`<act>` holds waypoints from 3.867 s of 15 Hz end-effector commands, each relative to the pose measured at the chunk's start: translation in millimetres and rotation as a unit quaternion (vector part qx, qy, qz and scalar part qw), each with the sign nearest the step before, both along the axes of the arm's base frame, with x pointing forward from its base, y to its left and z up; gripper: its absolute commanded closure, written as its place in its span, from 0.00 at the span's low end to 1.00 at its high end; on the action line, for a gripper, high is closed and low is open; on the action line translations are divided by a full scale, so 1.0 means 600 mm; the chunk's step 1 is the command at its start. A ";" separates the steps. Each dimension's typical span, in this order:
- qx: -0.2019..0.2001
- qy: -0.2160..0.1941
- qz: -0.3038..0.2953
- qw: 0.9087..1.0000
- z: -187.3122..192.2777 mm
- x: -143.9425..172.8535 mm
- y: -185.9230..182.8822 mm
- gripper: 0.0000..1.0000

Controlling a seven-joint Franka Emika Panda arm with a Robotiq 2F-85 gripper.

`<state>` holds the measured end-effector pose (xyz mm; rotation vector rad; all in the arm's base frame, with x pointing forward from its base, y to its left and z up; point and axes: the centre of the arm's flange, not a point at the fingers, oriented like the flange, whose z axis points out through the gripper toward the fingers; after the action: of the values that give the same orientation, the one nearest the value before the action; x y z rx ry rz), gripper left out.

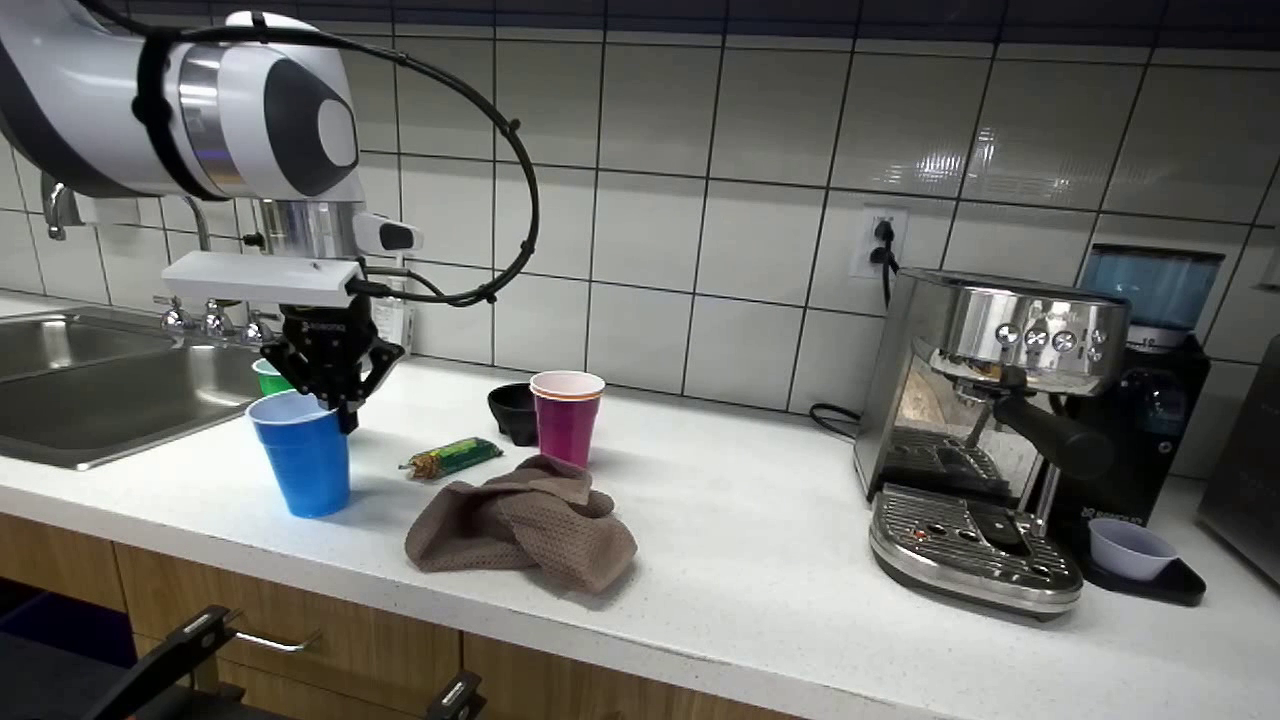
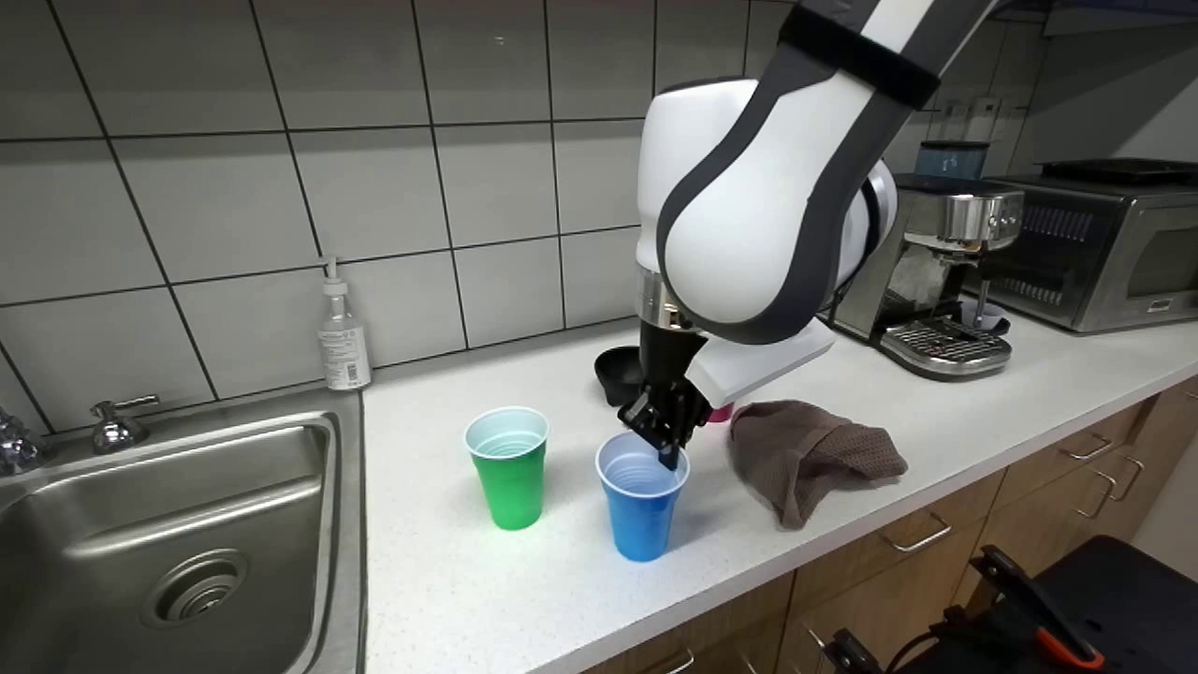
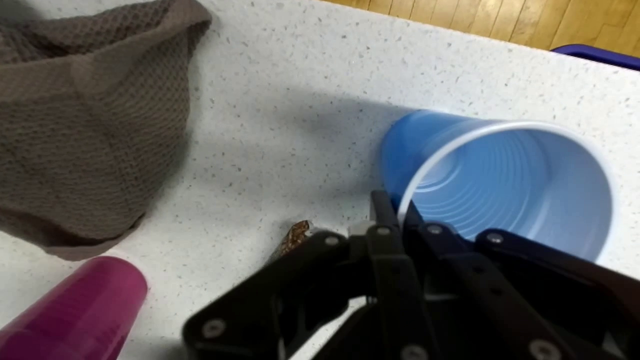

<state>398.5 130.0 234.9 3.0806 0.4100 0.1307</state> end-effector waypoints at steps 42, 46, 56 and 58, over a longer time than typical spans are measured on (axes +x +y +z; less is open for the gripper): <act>0.060 -0.103 -0.165 0.979 0.259 0.148 -0.221 0.99; 0.056 -0.094 -0.180 0.978 0.266 0.162 -0.244 0.99; 0.052 -0.082 -0.214 0.972 0.245 0.192 -0.324 0.99; 0.051 -0.080 -0.222 0.970 0.239 0.195 -0.338 0.99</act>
<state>504.1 -56.4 376.7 3.1234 -0.2979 0.4251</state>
